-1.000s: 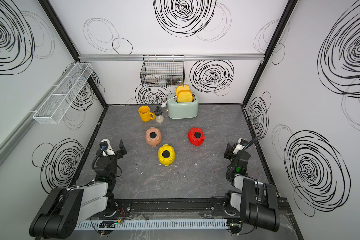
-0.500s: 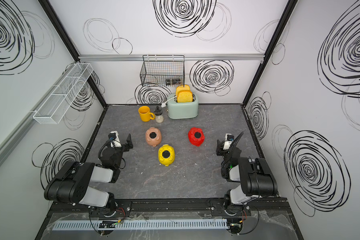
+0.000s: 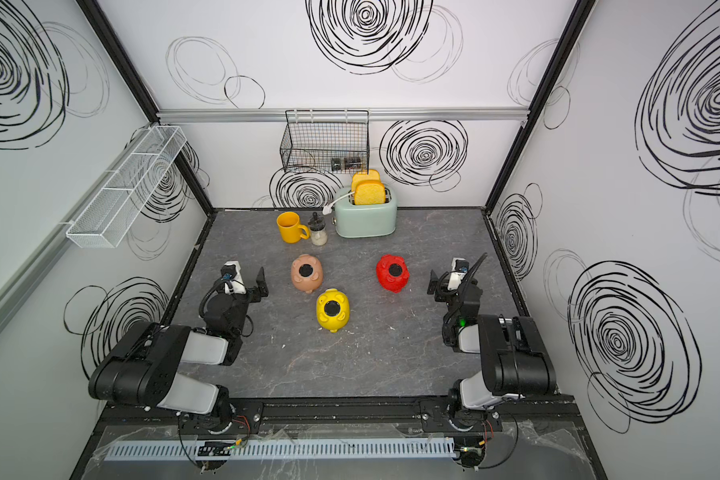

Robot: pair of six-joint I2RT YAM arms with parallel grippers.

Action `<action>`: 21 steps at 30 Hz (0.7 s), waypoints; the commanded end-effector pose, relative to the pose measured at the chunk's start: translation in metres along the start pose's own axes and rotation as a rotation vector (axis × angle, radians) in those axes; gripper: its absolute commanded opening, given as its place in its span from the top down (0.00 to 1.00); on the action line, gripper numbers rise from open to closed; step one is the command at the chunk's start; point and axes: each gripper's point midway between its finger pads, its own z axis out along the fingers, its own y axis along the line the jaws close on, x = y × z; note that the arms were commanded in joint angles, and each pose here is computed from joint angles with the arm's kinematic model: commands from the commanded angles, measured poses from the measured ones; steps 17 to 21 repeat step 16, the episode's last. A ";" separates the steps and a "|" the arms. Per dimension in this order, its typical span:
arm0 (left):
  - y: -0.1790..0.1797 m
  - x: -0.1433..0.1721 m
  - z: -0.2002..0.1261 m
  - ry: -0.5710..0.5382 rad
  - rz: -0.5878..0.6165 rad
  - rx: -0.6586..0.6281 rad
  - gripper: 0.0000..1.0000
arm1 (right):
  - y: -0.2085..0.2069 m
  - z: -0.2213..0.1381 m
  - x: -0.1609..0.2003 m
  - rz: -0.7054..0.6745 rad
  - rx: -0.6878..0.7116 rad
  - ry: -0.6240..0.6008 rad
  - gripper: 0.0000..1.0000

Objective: Close piggy banks
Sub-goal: Reset both arms

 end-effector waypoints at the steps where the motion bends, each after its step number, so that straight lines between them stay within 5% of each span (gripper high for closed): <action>1: 0.000 -0.012 -0.002 -0.052 0.006 -0.004 0.04 | 0.001 0.001 -0.012 -0.006 0.005 -0.027 0.02; 21: -0.001 -0.010 0.001 -0.040 0.003 0.017 0.04 | 0.001 0.001 -0.013 -0.006 0.004 -0.029 0.02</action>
